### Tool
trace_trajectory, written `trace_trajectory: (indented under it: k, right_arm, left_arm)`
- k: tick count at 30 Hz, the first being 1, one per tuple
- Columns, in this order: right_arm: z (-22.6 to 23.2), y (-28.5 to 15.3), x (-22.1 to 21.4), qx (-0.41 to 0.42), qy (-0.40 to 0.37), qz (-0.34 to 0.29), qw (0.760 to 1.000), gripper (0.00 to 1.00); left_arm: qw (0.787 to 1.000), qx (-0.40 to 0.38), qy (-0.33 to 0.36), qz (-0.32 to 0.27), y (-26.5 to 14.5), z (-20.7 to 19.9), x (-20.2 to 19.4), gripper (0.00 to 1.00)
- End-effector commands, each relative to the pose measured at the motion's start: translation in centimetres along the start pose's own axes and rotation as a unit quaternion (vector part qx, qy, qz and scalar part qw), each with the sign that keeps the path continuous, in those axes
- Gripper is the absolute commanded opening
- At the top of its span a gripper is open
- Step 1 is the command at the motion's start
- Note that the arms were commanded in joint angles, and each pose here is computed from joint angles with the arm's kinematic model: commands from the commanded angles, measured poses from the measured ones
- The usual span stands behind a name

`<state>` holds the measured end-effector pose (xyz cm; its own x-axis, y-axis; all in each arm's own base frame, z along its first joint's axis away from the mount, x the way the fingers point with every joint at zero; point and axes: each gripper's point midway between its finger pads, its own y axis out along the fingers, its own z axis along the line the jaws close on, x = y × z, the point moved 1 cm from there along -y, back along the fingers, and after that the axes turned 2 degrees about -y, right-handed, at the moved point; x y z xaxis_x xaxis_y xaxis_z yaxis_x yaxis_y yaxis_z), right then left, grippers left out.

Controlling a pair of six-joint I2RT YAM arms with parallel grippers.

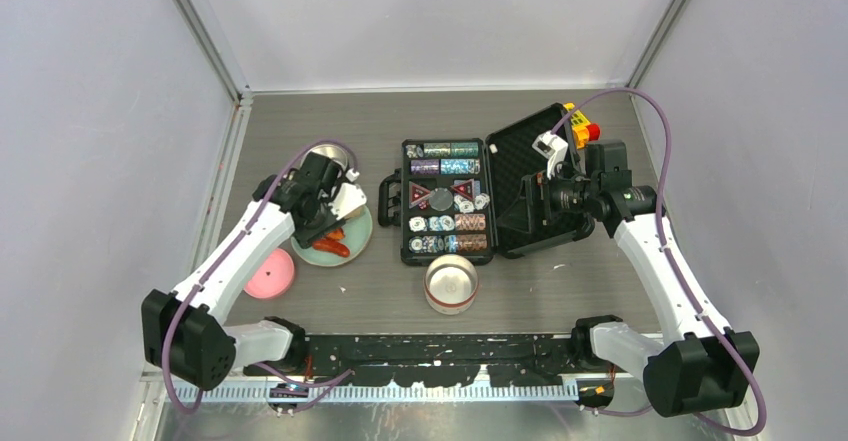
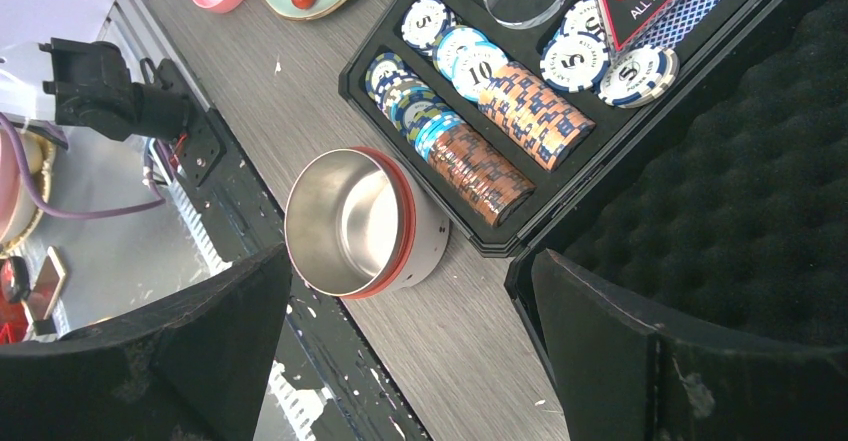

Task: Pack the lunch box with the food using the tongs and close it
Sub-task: Pick up the fake food from the plate.

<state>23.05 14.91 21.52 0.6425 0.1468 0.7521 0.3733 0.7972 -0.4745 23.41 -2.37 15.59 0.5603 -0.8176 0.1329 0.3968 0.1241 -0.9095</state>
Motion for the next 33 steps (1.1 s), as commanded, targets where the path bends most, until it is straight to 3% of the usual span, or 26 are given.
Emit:
trace_trajectory:
  k: [1,8,14,24,33]
  right_arm:
    - [0.1,0.1,0.2,0.007,-0.009,-0.003,1.0,0.94]
    - [0.1,0.1,0.2,0.009,-0.006,0.001,1.0,0.95]
    - [0.0,0.2,0.2,0.009,-0.005,0.001,1.0,0.95]
    - [0.1,0.1,0.2,0.009,-0.004,0.001,1.0,0.95]
    - [0.1,0.1,0.2,0.009,-0.004,0.002,1.0,0.95]
  left_arm:
    - [0.999,0.034,0.007,0.002,0.5,1.0,0.5,0.46]
    - [0.998,0.051,0.021,0.008,1.0,1.0,0.8,0.45]
    - [0.997,0.072,0.024,0.015,1.0,1.5,0.6,0.36]
    - [0.998,0.068,0.01,0.004,-0.8,1.4,0.1,0.01]
    - [0.998,0.058,-0.013,-0.01,-2.7,1.2,-0.1,0.0]
